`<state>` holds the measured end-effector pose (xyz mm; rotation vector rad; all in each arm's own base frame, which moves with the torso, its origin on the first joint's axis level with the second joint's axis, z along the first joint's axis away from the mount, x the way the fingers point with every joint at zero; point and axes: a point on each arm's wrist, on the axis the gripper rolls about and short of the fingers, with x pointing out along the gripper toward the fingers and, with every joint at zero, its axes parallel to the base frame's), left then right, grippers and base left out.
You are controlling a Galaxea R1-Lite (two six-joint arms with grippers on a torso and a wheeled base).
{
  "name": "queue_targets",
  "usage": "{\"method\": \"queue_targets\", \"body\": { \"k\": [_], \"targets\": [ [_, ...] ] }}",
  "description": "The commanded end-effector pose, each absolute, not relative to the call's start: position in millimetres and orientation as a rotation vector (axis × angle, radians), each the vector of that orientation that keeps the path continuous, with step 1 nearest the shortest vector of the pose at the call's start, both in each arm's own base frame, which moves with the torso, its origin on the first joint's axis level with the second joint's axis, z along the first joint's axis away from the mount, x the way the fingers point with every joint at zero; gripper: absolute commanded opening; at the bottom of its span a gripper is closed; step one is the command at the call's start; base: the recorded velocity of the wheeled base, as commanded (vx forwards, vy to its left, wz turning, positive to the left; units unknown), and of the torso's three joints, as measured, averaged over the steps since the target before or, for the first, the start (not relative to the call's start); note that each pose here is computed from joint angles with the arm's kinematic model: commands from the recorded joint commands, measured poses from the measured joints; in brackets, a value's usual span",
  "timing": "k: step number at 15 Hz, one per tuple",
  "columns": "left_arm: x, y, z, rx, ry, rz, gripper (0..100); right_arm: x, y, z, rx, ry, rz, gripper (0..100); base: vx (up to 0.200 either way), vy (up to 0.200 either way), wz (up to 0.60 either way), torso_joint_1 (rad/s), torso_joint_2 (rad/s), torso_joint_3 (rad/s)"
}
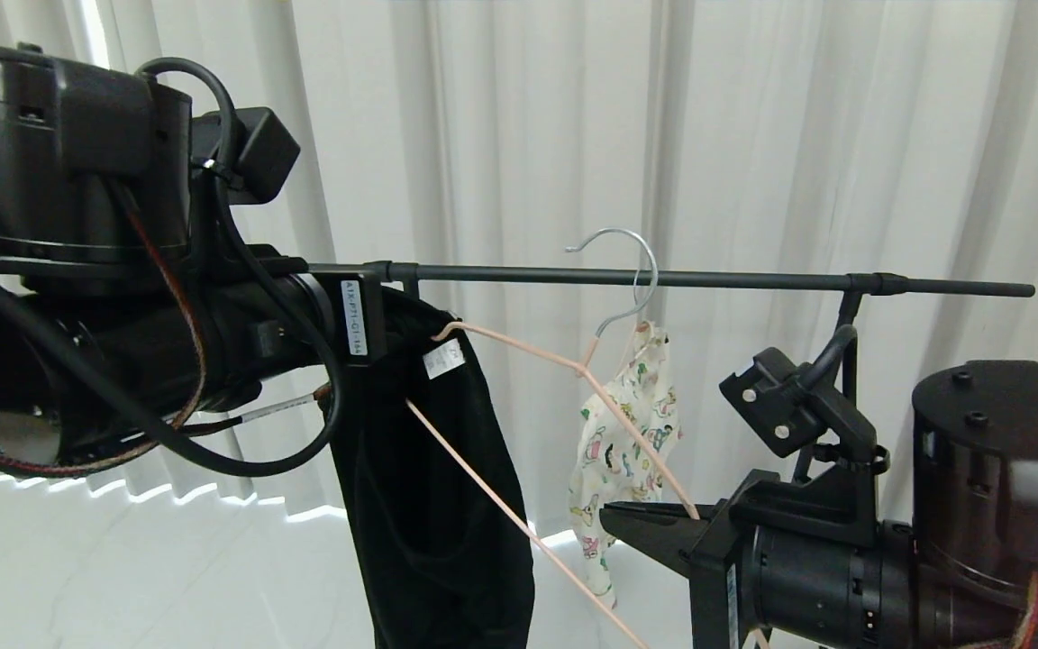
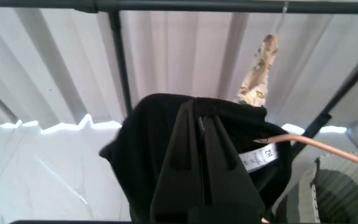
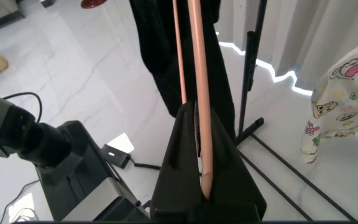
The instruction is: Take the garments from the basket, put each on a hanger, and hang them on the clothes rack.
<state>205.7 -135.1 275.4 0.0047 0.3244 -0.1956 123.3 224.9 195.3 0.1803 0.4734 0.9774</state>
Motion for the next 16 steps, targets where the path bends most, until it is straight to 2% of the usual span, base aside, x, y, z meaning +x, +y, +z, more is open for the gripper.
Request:
{"method": "queue_targets", "body": {
  "k": [1,3,6,10,16],
  "targets": [
    [210.4,-132.0,274.8,0.005,0.327,-0.172,0,122.9,225.7,194.5,0.177,0.474,0.974,0,0.000,0.000,0.00,0.000,0.00,0.000],
    [201.1,-138.9,276.4,0.002,0.321,-0.216,0,124.9,229.3,193.6,0.177,0.473,0.972,0,0.000,0.000,0.00,0.000,0.00,0.000],
    [178.6,-163.2,280.0,-0.094,0.330,-0.335,0,132.2,245.8,195.4,0.217,0.415,0.998,0,0.000,0.000,0.00,0.000,0.00,0.000],
    [159.5,-183.1,292.7,-0.192,0.321,-0.440,0,129.9,262.4,187.7,0.204,0.443,1.028,0,0.000,0.000,0.00,0.000,0.00,0.000],
    [142.4,-195.6,292.1,-0.204,0.339,-0.522,0,135.5,275.5,182.9,0.215,0.461,1.018,0,0.000,0.000,0.00,0.000,0.00,0.000]
  ]
}}
